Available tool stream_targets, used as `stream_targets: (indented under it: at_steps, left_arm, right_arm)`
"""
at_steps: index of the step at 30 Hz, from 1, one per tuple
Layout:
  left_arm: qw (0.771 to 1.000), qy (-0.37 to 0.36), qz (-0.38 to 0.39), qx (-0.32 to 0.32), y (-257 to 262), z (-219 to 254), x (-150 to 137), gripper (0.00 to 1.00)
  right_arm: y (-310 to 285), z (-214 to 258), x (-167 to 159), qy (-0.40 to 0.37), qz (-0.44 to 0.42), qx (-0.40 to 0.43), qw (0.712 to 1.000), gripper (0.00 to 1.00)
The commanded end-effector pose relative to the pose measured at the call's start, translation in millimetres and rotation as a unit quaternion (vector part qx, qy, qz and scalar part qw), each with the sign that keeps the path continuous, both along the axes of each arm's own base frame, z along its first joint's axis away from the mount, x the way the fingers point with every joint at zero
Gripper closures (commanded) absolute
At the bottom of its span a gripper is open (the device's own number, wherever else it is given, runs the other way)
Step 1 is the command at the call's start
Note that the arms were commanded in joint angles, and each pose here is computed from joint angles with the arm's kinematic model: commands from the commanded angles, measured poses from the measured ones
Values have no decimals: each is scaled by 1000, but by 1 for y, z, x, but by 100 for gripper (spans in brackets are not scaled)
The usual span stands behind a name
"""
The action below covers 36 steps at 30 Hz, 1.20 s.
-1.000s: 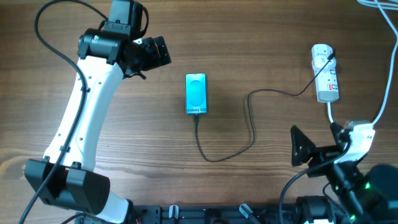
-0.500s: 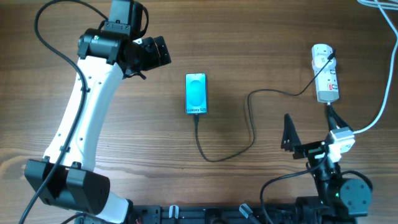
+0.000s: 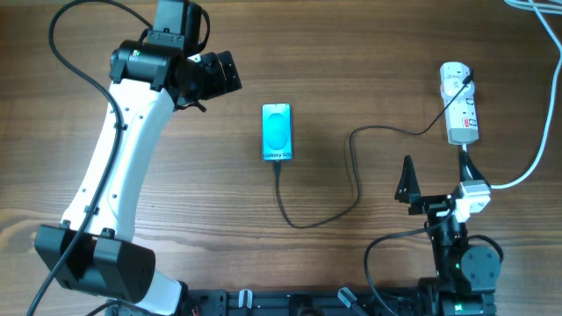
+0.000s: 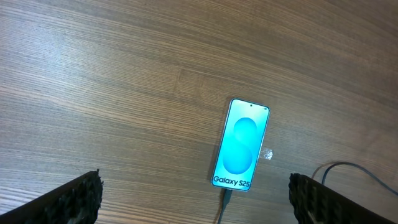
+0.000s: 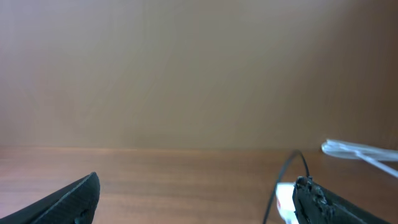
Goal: Plug charger to phone and switch on socket
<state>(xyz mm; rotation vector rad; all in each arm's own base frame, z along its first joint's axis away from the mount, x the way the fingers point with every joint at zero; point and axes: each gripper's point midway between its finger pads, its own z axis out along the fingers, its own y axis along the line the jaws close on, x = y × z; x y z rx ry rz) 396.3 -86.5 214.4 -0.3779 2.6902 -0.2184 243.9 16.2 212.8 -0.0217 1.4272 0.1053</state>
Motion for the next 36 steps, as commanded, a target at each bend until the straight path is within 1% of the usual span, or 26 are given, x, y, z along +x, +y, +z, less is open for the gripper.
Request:
stream_targets:
  at_steps: [1,4,10,36]
  left_arm:
    - [1000,4,6,3,2,-3,0,0]
    - [1000,4,6,3,2,-3,0,0]
    - [1000,4,6,3,2,-3,0,0]
    - [1000,4,6,3,2,-3,0,0]
  right_arm:
    - [-10,-12,1,20,-28,17,999,0]
    - [-14,-35,3,67,-42,11,997,0]
    - [-10,-36,3,65,-37,-68,995,0]
    - [-10,-36,3,64,-36,-66,995,0]
